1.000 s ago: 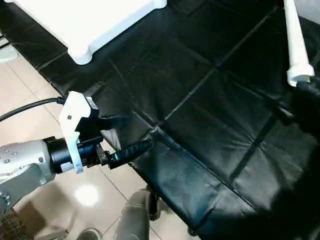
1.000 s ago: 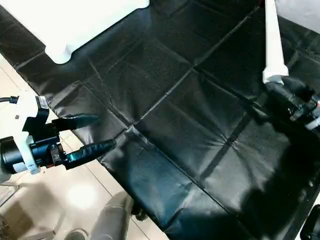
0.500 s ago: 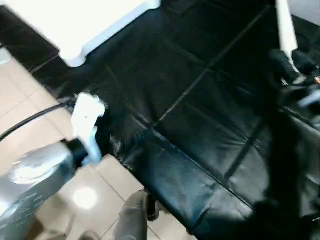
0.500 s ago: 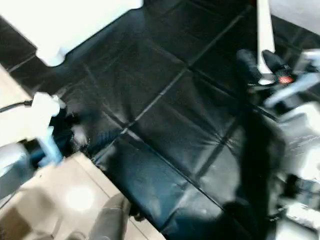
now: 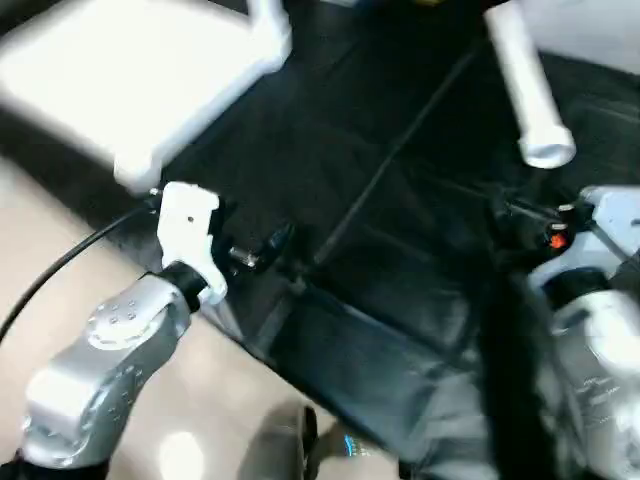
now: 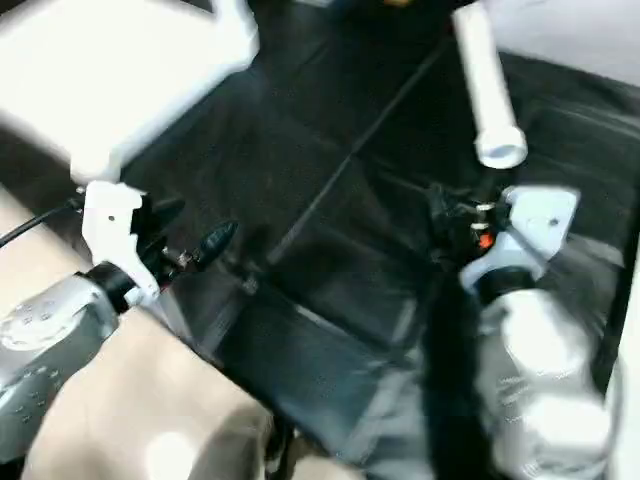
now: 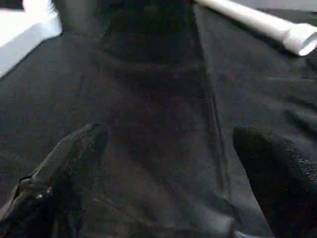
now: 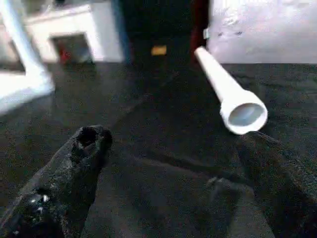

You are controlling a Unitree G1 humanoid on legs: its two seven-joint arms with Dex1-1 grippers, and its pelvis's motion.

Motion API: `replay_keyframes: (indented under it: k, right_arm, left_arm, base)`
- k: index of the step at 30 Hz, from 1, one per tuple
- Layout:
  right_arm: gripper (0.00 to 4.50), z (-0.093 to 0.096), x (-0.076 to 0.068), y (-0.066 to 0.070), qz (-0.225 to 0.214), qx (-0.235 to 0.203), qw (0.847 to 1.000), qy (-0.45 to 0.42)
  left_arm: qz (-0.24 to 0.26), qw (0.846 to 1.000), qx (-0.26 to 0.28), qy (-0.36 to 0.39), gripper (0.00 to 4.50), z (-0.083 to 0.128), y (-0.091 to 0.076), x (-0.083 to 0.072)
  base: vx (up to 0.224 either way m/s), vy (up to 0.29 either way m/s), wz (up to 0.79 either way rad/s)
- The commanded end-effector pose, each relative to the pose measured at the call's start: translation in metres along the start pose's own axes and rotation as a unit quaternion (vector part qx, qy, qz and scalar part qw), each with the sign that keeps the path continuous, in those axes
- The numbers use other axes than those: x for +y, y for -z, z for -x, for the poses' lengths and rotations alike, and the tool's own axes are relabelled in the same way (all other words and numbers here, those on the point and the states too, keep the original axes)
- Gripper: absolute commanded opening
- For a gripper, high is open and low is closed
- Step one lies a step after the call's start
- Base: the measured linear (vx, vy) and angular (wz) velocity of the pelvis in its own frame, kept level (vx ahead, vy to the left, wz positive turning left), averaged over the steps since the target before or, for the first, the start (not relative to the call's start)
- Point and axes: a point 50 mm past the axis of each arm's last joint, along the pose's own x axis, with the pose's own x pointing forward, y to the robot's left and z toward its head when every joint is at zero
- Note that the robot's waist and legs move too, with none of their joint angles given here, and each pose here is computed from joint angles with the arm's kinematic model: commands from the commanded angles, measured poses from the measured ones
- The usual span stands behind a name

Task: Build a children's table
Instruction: Pick table leg

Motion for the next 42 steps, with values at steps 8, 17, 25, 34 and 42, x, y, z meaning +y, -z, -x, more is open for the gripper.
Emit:
replay_keyframes:
  k: [8, 17, 25, 34, 42]
  right_arm:
    - [4.5, 0.016, 0.01, 0.012, -0.003, 0.032, 0.999, 0.003]
    - [4.5, 0.03, -0.001, 0.035, 0.045, 0.063, 0.997, 0.01]
    - [4.5, 0.023, 0.012, 0.032, 0.03, 0.045, 0.998, -0.022]
    - [4.5, 0.03, 0.01, 0.041, 0.034, 0.059, 0.997, -0.031]
    - [4.5, 0.028, 0.014, 0.044, 0.051, 0.059, 0.995, -0.056]
  left_arm:
    - [0.004, 0.998, 0.032, -0.045, 4.45, 0.013, 0.025, 0.001]
    - [0.062, 0.995, 0.011, -0.08, 4.45, 0.026, 0.044, -0.018]
    - [0.064, 0.995, 0.003, -0.079, 4.45, 0.028, 0.047, -0.025]
    - [0.069, 0.993, 0.003, -0.092, 4.45, 0.039, 0.05, -0.027]
    - [0.059, 0.995, 0.001, -0.086, 4.45, 0.037, 0.049, -0.027]
  base:
    - [-0.045, 0.24, -0.2]
    - [-0.094, 0.103, 0.05]
    - [-0.078, 0.086, -0.11]
    - [0.042, 0.006, 0.01]
    - [0.102, -0.022, 0.04]
